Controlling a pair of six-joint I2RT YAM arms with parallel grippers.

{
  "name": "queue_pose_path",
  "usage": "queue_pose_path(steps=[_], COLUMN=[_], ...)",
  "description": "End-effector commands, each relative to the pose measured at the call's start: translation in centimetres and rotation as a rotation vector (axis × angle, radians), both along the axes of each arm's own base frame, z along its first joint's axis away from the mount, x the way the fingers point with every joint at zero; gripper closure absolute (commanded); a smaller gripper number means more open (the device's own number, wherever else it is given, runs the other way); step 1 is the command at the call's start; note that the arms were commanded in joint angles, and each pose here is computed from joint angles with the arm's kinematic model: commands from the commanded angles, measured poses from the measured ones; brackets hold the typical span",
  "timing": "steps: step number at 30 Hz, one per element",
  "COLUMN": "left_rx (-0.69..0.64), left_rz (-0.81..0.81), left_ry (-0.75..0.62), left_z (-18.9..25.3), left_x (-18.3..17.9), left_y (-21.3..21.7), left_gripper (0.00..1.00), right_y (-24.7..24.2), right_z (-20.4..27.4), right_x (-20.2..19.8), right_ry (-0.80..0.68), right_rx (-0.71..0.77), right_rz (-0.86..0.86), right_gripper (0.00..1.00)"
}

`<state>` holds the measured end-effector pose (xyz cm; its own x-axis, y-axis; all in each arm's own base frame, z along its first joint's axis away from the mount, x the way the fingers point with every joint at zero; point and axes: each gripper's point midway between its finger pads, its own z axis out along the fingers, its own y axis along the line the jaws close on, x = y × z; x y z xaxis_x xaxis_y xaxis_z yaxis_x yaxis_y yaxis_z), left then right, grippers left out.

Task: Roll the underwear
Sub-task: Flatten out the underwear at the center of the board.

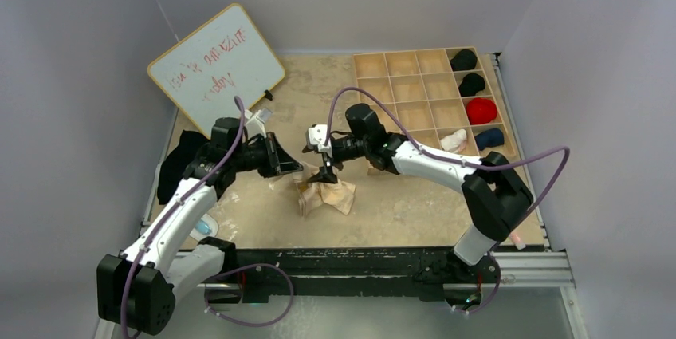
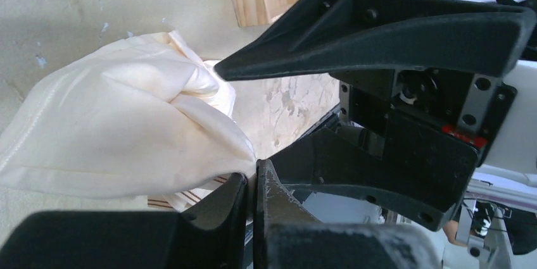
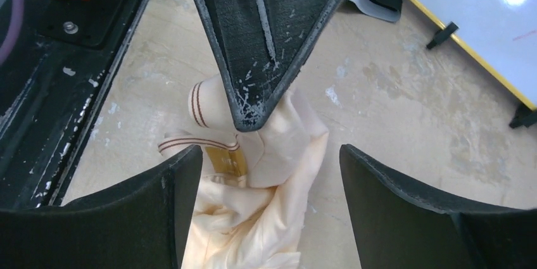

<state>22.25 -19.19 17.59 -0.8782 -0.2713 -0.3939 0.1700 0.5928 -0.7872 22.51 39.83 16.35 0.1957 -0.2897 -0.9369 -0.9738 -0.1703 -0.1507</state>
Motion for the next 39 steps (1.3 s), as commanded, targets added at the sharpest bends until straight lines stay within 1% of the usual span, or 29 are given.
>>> queue_pose_path(steps=[1,3,4,6,8,9,10,11,12,13,14,15,16,18,20,21,23,26,27,29,31,33,35,37,39], left_rx=[-0.061,-0.057,-0.055,-0.05,-0.042,-0.036,-0.023,-0.008,0.004,0.014,0.033,0.055,0.074,0.119,0.149,0.15,0.144,0.111,0.088,0.026,-0.013,-0.042,-0.032,0.0,0.043], left_rz=[-0.059,-0.071,-0.076,-0.073,-0.059,-0.049,-0.029,0.001,0.03,0.059,0.101,0.148,0.195,0.31,0.411,0.443,0.478,0.418,0.377,0.284,0.23,0.186,0.164,0.145,0.121], left_ry=[-0.112,-0.105,-0.105,-0.107,-0.111,-0.114,-0.114,-0.109,-0.112,-0.117,-0.109,-0.101,-0.094,-0.064,-0.03,-0.014,0.028,0.088,0.102,0.12,0.13,0.145,0.135,0.115,0.123], left_z=[3.0,2.9,2.9,2.8,2.8,2.9,2.9,2.8,2.8,2.8,2.7,2.5,2.4,1.9,1.1,0.7,-0.5,-2.6,-3.3,-4.6,-6.0,-7.0,-7.7,-8.4,-9.2], left_x=[0.7,0.6,0.5,0.5,0.5,0.5,0.7,0.9,1.1,1.3,1.6,1.9,2.1,2.5,2.5,2.4,2.0,1.3,1.0,0.2,-0.2,-0.6,-0.5,-0.2,0.0], left_y=[-0.9,-0.9,-0.9,-0.8,-0.6,-0.5,-0.3,0.1,0.4,0.7,1.2,1.8,2.4,4.0,5.4,5.7,6.0,4.8,4.1,2.5,1.7,0.7,-0.2,-1.2,-2.3], left_gripper=[1.0,1.0,1.0,1.0,1.0,1.0,1.0,1.0,0.94,0.84,0.68,0.52,0.39,0.27,0.21,0.2,0.18,0.18,0.19,0.2,0.2,0.2,0.2,0.2,0.2], right_y=[1.3,1.9,2.2,2.7,2.8,2.8,2.8,2.7,2.5,2.2,2.0,1.7,1.4,0.5,-0.9,-1.8,-3.3,-5.0,-5.4,-5.6,-5.7,-5.5,-5.4,-5.3,-5.5], right_z=[1.7,1.7,1.8,1.9,1.6,1.5,1.6,1.6,1.6,1.2,1.1,1.1,0.9,0.3,-0.4,-0.7,-1.7,-2.6,-3.0,-3.8,-4.7,-5.4,-5.6,-5.6,-5.5], right_x=[-1.2,-1.0,-1.0,-1.3,-1.2,-1.0,-0.6,-0.1,0.3,0.6,1.2,1.9,2.5,4.3,6.3,7.5,8.8,10.6,11.0,11.3,11.7,11.6,11.5,11.5,11.6], right_ry=[-0.021,-0.003,0.02,0.056,0.069,0.07,0.062,0.054,0.05,0.059,0.066,0.081,0.108,0.193,0.25,0.286,0.352,0.383,0.388,0.405,0.429,0.462,0.49,0.503,0.503], right_rx=[0.072,0.091,0.111,0.145,0.155,0.153,0.149,0.146,0.145,0.137,0.13,0.12,0.105,0.07,0.043,0.039,0.011,-0.044,-0.074,-0.128,-0.178,-0.206,-0.212,-0.212,-0.213], right_rz=[0.157,0.152,0.152,0.174,0.163,0.148,0.116,0.079,0.039,-0.002,-0.057,-0.122,-0.189,-0.378,-0.574,-0.692,-0.861,-1.052,-1.085,-1.124,-1.147,-1.123,-1.103,-1.091,-1.089], right_gripper=[0.21,0.27,0.32,0.43,0.56,0.63,0.67,0.76,0.83,0.91,1.0,1.0,1.0,1.0,1.0,1.0,1.0,1.0,1.0,1.0,1.0,1.0,1.0,1.0,1.0])
